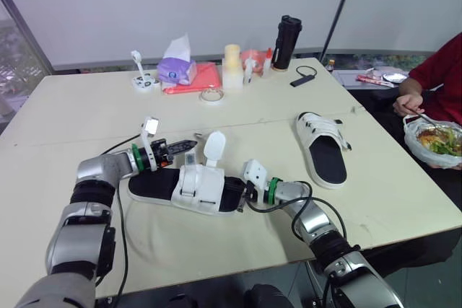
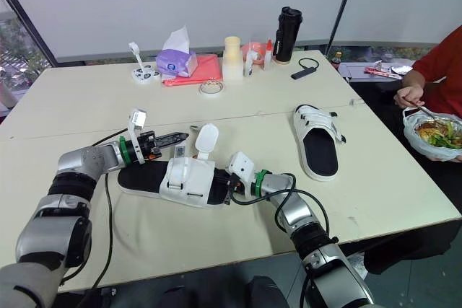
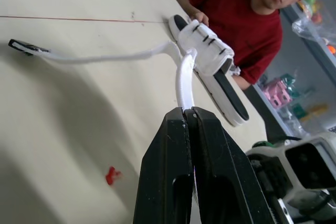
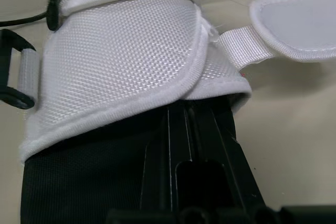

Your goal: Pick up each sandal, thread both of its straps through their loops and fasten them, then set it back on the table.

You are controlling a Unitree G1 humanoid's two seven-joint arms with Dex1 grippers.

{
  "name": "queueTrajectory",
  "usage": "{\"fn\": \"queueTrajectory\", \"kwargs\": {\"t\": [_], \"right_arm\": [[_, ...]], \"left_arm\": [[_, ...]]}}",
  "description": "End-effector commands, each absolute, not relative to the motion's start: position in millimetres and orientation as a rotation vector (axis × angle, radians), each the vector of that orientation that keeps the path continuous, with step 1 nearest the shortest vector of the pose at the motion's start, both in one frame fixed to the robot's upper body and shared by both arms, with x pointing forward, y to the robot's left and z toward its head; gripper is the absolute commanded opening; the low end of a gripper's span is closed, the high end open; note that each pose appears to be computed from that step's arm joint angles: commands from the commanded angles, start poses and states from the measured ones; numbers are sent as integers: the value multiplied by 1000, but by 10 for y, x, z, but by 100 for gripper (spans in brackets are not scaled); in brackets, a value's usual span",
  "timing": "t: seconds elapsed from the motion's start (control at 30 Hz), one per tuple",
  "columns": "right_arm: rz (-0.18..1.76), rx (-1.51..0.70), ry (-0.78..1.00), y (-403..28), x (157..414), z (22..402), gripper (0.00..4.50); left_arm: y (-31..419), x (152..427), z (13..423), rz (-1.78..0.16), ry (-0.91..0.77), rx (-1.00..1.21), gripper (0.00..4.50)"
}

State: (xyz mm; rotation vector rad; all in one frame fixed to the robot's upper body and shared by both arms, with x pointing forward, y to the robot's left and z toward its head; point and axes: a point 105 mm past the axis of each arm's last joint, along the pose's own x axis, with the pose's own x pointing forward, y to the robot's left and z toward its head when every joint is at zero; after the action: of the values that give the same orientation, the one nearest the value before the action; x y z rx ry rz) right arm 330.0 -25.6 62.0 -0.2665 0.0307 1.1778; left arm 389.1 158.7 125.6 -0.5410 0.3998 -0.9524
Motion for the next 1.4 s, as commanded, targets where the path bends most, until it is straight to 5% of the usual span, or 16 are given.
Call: {"fn": "queueTrajectory", "kwargs": {"t": [0.03,0.3,0.4,0.6,1.13,1.4], "right_arm": [[1168,-293,303,-420,3121,-8,0],[1170,-304,302,-415,3145,2,0],[1167,-304,306,-442,3133,-12,0],[1171,-302,313,-442,3116,-27,0],[1177,-293,308,-407,3126,-21,0],[1181,-288,297,-360,3134,4,0]], "left_arm": [[1603,3914,1054,-926,459,-418,4],[1503,3916,751,-920,538,-322,4],[1507,3944,813,-916,523,-358,99],[1518,3925,959,-969,481,-388,398],[1914,3791,2052,-949,135,-291,398],[1496,3986,1903,-876,233,-390,398]]}}
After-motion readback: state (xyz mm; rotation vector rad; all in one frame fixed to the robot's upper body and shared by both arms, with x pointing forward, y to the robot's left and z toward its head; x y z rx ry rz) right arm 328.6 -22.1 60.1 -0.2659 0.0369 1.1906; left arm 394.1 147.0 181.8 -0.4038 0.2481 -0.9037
